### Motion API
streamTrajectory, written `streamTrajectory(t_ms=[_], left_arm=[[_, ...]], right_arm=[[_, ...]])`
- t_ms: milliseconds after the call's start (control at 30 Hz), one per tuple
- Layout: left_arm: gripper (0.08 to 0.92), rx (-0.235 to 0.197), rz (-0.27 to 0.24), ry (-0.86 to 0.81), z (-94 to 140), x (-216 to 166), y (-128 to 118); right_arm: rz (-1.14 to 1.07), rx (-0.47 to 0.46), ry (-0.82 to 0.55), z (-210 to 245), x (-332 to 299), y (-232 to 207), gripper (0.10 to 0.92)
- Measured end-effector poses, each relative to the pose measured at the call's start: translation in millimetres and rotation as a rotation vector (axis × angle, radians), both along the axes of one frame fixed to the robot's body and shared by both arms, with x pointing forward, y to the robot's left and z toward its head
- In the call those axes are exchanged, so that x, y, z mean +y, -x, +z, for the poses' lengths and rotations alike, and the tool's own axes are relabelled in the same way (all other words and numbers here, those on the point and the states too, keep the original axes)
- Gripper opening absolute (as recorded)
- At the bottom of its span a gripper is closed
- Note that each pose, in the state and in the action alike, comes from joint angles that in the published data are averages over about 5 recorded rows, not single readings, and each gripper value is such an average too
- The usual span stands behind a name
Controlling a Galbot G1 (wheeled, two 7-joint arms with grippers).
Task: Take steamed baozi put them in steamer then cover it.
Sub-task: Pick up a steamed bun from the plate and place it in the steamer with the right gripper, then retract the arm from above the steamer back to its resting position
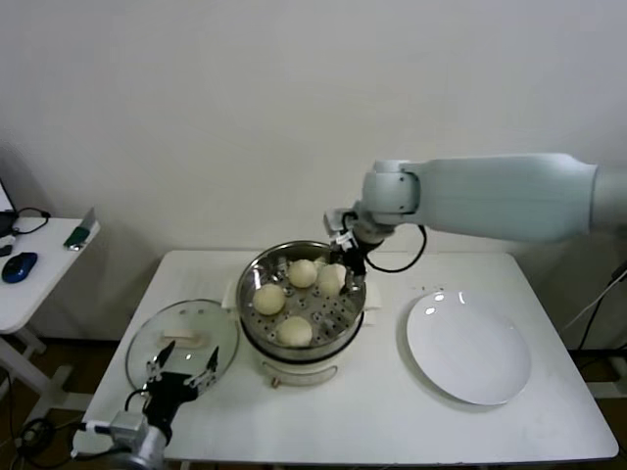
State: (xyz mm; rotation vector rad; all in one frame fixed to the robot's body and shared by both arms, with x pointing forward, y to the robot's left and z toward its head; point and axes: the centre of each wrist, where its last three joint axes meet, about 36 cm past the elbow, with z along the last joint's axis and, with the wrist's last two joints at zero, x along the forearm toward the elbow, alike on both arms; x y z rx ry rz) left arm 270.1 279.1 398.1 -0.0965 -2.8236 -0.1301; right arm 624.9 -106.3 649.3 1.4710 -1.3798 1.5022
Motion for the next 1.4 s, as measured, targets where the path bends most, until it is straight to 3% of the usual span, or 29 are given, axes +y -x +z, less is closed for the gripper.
streamTrajectory(t_ms=[600,933,1133,1400], left_arm=[[0.823,0.0,0.002,0.001,-2,1,-2],[0.823,-0.003,0.001,0.001,0,1,-3],[0.823,-0.008,0.003,0.004,2,2,-2],[0.823,-0.021,0.013,0.021,3,1,-5]], right_arm=[[0.008,0.003,0.042,-61,18,-1,0.716],[0.018,0.007,0.014,-56,17,-3,0.819],[-0.038,-0.004,-0.081,-25,2,-14,0.823],[-0.211,-0.055,-0.346,12,-48,-19,0.823]])
